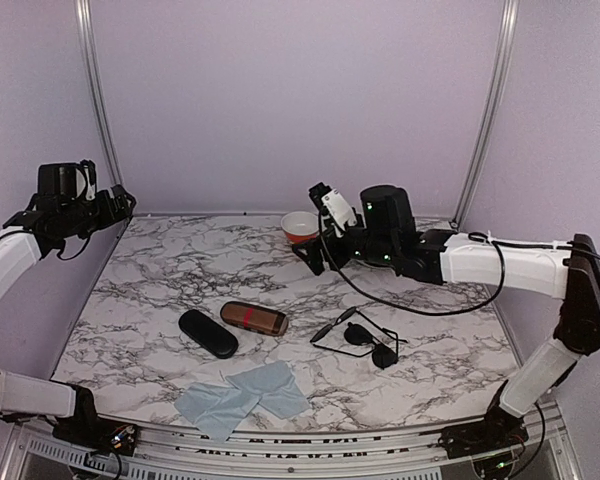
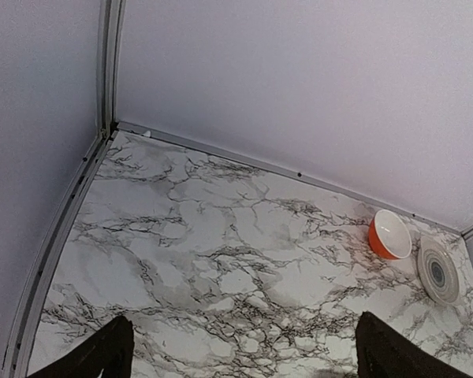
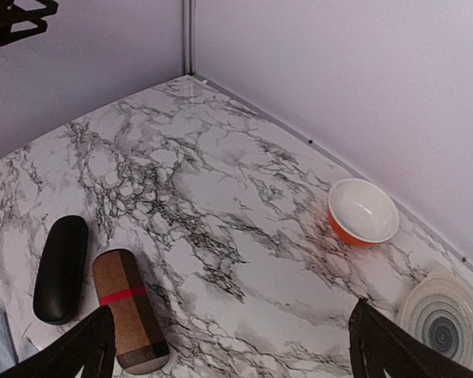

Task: Organize the sunglasses
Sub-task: Pick up the sunglasses case from the center of the board.

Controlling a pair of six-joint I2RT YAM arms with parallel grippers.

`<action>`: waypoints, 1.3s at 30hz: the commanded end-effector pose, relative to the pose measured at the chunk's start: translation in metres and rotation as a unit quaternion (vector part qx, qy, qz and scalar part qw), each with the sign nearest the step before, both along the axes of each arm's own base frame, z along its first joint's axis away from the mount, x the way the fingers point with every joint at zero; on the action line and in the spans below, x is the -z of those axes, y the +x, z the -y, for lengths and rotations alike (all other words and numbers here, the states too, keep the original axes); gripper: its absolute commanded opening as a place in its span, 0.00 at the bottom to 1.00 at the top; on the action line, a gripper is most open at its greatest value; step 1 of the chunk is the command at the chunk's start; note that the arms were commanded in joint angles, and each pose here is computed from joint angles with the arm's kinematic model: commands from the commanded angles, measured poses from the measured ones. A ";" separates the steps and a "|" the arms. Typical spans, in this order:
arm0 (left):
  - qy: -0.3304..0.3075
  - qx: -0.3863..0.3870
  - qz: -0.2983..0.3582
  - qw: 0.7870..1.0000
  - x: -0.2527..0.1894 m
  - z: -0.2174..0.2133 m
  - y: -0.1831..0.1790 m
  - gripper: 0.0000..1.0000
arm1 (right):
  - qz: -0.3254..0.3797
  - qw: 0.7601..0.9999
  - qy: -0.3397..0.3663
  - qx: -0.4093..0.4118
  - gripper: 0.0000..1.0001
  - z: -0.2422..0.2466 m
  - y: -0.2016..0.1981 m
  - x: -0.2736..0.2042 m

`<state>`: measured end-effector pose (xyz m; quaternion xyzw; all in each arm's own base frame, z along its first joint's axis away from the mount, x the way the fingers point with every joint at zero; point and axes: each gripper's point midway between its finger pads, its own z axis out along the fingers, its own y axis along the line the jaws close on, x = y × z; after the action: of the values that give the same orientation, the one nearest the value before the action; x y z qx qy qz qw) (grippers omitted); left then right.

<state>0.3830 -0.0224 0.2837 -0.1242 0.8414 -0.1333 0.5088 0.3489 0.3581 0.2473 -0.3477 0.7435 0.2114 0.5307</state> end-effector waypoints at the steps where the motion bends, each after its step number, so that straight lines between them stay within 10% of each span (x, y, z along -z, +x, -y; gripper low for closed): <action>1: 0.054 -0.008 -0.021 0.998 0.014 -0.013 -0.011 0.99 | -0.032 0.996 -0.007 -0.080 1.00 -0.071 -0.045 0.010; 14: 0.107 -0.045 -0.016 0.993 0.020 -0.033 -0.036 0.99 | -0.133 0.971 -0.087 -0.178 0.92 -0.186 -0.107 0.113; 39: 0.111 -0.045 -0.026 0.992 0.029 -0.033 -0.035 0.99 | -0.146 0.963 -0.163 -0.158 0.93 -0.212 -0.108 0.187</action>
<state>0.3498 0.0103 0.2598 -0.1106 0.8543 -0.0142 0.5076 0.2364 0.5582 0.0476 -0.5145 0.7768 0.2117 0.2951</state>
